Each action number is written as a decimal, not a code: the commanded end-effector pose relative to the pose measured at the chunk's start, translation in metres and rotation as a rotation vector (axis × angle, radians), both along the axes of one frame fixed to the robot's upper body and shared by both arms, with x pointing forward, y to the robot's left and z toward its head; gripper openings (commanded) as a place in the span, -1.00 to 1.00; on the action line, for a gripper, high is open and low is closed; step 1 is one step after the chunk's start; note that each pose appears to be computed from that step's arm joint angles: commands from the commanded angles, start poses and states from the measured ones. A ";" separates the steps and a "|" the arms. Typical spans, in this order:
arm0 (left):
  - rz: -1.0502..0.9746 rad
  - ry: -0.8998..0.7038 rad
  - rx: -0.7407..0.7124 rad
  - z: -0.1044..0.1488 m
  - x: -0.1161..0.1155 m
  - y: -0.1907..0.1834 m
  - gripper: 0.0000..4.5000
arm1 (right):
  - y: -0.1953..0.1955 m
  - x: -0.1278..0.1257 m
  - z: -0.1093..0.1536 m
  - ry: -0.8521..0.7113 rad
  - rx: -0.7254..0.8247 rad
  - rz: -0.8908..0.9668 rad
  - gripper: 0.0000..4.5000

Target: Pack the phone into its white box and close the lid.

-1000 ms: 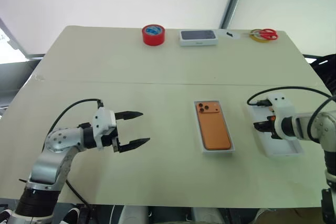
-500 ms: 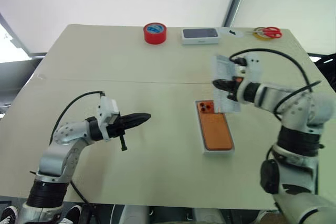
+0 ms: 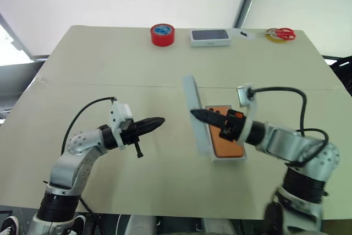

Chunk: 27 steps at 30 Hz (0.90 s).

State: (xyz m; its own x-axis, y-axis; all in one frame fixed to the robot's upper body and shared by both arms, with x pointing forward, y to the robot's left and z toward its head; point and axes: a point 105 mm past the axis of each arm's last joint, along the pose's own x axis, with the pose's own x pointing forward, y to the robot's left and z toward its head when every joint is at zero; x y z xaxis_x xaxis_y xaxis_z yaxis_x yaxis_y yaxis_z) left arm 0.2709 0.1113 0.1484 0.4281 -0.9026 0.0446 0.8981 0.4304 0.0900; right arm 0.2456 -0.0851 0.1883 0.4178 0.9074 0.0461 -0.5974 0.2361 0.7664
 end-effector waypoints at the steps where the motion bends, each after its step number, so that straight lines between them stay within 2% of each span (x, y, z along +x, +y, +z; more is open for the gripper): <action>1: -0.049 -0.026 -0.031 0.012 -0.008 -0.011 -0.99 | 0.005 -0.017 -0.008 0.064 0.022 0.085 -1.00; 4: -0.064 -0.017 -0.035 0.010 -0.011 -0.017 -0.99 | 0.007 -0.021 -0.017 0.100 0.002 0.115 -1.00; 7: -0.069 -0.015 -0.044 0.009 -0.011 -0.025 -0.99 | 0.016 -0.013 -0.017 0.123 0.031 0.135 -1.00; 10: -0.073 -0.004 -0.055 0.007 -0.012 -0.031 -0.99 | 0.016 0.005 -0.028 0.202 0.010 0.063 -1.00; 14: -0.060 0.007 -0.047 -0.003 -0.010 -0.039 -0.99 | 0.015 0.017 -0.040 0.270 -0.029 0.014 -1.00; 17: -0.043 0.008 -0.026 -0.014 -0.004 -0.042 -0.99 | 0.000 0.030 -0.057 0.330 -0.115 -0.093 -1.00; 22: -0.041 0.009 -0.038 -0.020 0.006 -0.049 -0.99 | -0.015 0.042 -0.051 0.343 -0.085 -0.183 -1.00; 27: -0.066 0.014 -0.053 -0.024 0.014 -0.062 -0.99 | -0.026 0.047 -0.054 0.342 -0.120 -0.224 -1.00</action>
